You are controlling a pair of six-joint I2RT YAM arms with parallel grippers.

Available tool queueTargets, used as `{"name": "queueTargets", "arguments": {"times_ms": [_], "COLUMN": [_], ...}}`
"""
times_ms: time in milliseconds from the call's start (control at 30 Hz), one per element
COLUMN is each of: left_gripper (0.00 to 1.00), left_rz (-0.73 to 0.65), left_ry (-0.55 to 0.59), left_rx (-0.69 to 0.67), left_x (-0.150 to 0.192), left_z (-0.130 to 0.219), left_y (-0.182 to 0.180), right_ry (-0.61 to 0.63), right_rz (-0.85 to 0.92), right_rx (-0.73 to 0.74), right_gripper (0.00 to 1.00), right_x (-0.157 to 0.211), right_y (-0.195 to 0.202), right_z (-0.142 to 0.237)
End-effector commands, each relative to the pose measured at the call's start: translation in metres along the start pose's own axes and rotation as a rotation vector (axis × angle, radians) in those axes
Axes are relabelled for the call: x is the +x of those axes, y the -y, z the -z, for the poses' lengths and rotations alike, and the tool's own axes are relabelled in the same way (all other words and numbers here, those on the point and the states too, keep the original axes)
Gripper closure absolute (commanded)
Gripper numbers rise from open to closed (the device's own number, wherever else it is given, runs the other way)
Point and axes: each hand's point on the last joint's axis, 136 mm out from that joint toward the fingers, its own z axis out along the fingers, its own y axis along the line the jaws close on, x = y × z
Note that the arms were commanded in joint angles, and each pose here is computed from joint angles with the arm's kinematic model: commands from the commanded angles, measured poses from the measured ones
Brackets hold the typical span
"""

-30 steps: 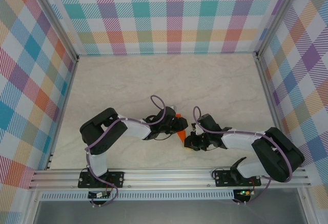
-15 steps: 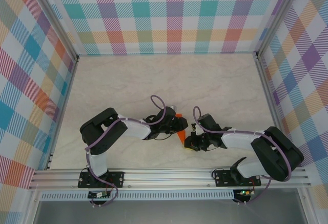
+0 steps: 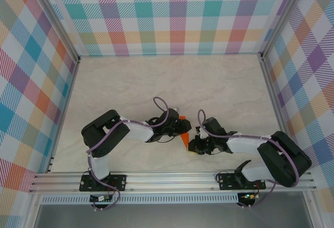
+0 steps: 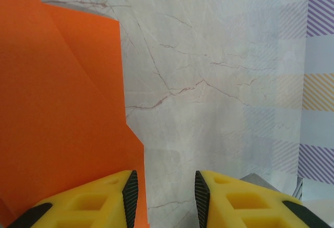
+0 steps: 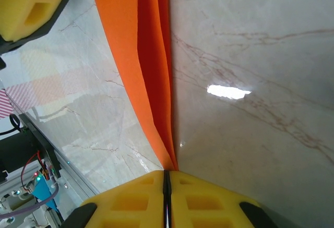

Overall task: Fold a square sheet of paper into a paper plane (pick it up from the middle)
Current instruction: Fold the wing for the fifth time at the center of the table.

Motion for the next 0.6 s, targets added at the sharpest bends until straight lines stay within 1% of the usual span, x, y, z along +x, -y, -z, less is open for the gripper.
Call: {"name": "queueTargets", "arguments": {"times_ms": [0,100,167,333,433,567], "left_gripper": [0.63,0.63,0.63,0.63,0.63,0.63], "left_rz": [0.006,0.007,0.008,0.008,0.011,0.009], "left_ry": [-0.039,-0.039,-0.041,-0.043,-0.041,-0.041], "left_rx": [-0.125,-0.123,-0.122,-0.123,-0.119,-0.12], "left_x": [0.016,0.016,0.016,0.017,0.016,0.016], "left_z": [-0.007,-0.008,-0.007,-0.008,-0.008,-0.008], "left_y": [-0.04,-0.04,-0.04,-0.04,-0.039,-0.039], "right_ry": [-0.069,-0.067,-0.053,-0.004,0.024,0.042], "right_rz": [-0.065,-0.06,-0.042,-0.001,0.024,0.031], "right_rx": [0.101,0.114,0.096,0.053,-0.001,-0.029], "right_gripper": [0.9,0.9,0.9,0.9,0.9,0.89], "right_x": [0.025,0.026,0.024,0.014,0.004,-0.003], "right_y": [0.035,0.035,0.029,0.006,-0.015,-0.023], "right_z": [-0.007,-0.005,-0.002,0.01,0.015,0.012]}}
